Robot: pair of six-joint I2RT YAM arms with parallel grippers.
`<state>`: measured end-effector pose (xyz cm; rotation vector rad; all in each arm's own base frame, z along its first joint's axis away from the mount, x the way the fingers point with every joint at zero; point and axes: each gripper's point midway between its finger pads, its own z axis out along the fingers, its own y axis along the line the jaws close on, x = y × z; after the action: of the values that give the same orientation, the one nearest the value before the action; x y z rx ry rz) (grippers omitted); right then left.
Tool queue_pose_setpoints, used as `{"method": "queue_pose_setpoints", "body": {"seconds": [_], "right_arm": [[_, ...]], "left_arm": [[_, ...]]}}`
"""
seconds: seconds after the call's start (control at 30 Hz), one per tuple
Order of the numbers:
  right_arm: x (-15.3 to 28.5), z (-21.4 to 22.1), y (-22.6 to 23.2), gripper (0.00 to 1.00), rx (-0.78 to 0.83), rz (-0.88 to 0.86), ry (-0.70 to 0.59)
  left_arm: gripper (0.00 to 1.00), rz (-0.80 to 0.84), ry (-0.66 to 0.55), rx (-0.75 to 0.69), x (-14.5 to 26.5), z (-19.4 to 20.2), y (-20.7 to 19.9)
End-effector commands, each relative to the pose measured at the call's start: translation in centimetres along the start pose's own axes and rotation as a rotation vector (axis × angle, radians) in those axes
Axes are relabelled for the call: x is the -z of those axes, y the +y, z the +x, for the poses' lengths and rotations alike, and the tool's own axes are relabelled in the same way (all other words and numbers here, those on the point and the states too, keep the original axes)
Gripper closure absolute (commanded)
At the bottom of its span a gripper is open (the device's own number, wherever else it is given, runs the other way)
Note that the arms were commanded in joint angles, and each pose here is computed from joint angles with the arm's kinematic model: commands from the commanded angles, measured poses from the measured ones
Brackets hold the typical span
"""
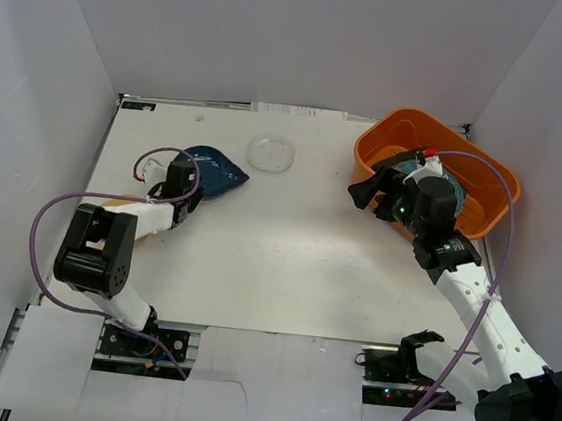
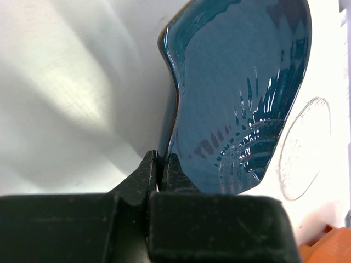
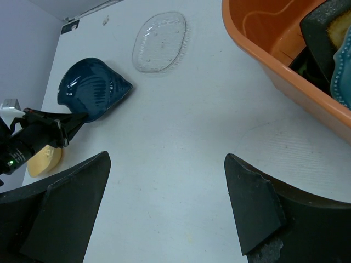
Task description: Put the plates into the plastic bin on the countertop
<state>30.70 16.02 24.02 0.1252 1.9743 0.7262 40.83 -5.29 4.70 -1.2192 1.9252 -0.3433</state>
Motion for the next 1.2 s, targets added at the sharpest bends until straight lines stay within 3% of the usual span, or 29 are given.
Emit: {"method": "queue_pose_setpoints", "body": {"seconds": [0.0,0.13,0.3,0.43,0.47,0.67,0.93,1.03,1.1,1.13,1.17], "right_arm": [[0.0,-1.8,2.8,0.09,0.050,-0.078,-0.027],[-0.6,-0.1,6.5,0.09,0.140,-0.189,0.090],[-1.2,5.1,10.0,0.09,0.275,-0.306,0.276],[-1.5,7.9,11.6,0.10,0.336,-0.362,0.360],[-2.1,8.3,11.7,0.10,0.344,-0.356,0.380],[-2.9,9.5,13.2,0.10,0.377,-0.367,0.407],[-5.0,12.5,12.5,0.10,0.358,-0.334,0.458],[-5.5,12.9,12.8,0.02,0.325,-0.340,0.454],[-5.7,12.8,13.2,0.20,0.310,-0.349,0.448],[-5.8,12.8,13.4,0.46,0.302,-0.351,0.445],[-6.0,12.4,13.7,0.58,0.292,-0.361,0.425]], "left_arm": [[1.00,-0.123,-0.029,-0.137,2.5,-0.8,4.4],[1.00,0.021,-0.048,-0.182,5.8,-2.6,1.3],[1.00,0.288,-0.052,-0.240,12.4,-4.5,-3.6],[1.00,0.505,0.109,-0.324,16.8,-2.0,-6.2],[1.00,0.578,0.209,-0.350,18.1,-0.2,-6.6],[1.00,0.741,0.479,-0.411,22.3,4.6,-5.1],[1.00,0.891,0.602,-0.456,26.0,6.1,-4.9],[1.00,0.936,0.636,-0.482,27.0,6.5,-4.8],[1.00,0.950,0.642,-0.500,27.1,6.7,-4.6],[1.00,0.946,0.652,-0.507,27.1,6.9,-4.4],[1.00,0.940,0.654,-0.512,27.0,6.9,-4.2]]}}
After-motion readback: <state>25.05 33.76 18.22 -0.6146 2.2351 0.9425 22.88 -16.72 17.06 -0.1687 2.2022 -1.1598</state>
